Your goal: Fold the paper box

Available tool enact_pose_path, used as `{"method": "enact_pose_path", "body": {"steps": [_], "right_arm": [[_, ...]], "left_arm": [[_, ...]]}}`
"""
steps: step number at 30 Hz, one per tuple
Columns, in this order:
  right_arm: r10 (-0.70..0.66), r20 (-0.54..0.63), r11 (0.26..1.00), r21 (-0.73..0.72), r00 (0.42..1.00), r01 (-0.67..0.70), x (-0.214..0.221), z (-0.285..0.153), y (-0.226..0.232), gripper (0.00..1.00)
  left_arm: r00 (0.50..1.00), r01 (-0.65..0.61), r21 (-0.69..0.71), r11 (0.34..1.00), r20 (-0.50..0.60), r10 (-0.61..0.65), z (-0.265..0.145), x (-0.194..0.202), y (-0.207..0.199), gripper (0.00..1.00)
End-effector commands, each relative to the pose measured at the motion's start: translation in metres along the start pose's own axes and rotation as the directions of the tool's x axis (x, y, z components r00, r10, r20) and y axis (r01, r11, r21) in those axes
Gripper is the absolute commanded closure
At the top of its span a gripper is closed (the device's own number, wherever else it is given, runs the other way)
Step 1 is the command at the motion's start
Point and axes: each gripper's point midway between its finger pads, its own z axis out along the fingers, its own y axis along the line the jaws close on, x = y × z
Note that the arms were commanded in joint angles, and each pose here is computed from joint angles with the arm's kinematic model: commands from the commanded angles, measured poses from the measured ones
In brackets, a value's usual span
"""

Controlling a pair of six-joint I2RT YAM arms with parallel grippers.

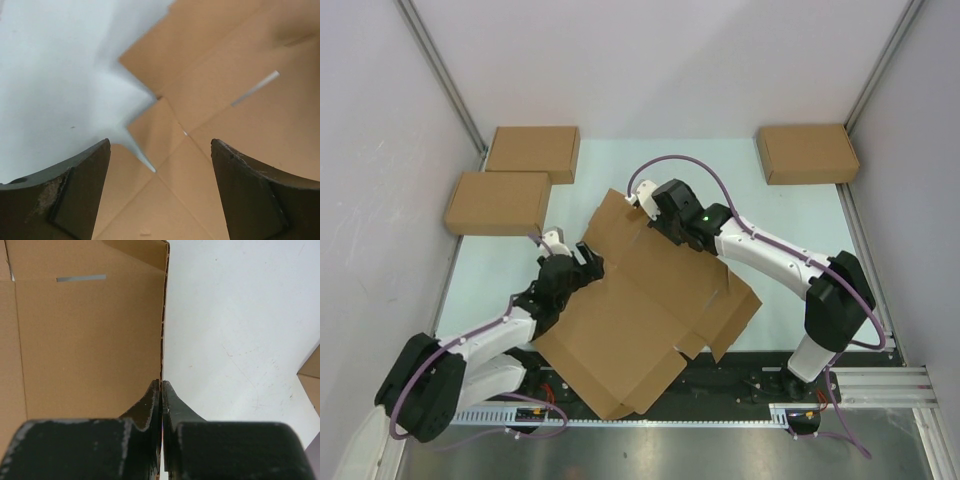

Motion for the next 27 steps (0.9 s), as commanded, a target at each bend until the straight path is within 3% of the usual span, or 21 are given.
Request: {"method": "enact_pose_path", "body": {"steps": [1, 7, 16, 27], "right_arm": [[0.013, 0.037, 1.0, -0.02, 0.999, -0.012, -0.01, -0.016, 0.0, 1.0], [0.016, 0.04, 1.0, -0.025, 0.999, -0.015, -0.01, -0.018, 0.001, 1.0], [0.008, 0.051, 1.0, -0.015, 0.999, -0.007, -0.013, -0.023, -0.001, 1.0], [0.005, 0.054, 1.0, -0.018, 0.999, -0.004, -0.013, -0.024, 0.001, 1.0]], "left_arm": [[0.991, 0.13, -0.028, 0.991, 0.02, -0.129, 0.01, -0.011, 0.01, 0.13], [0.992, 0.101, -0.005, 0.995, -0.074, -0.101, 0.023, 0.006, 0.004, 0.18], [0.988, 0.08, 0.095, 0.992, -0.138, -0.067, 0.033, 0.018, -0.015, 0.39], [0.988, 0.016, 0.116, 0.993, -0.157, 0.002, 0.045, 0.019, -0.02, 0.43]]}}
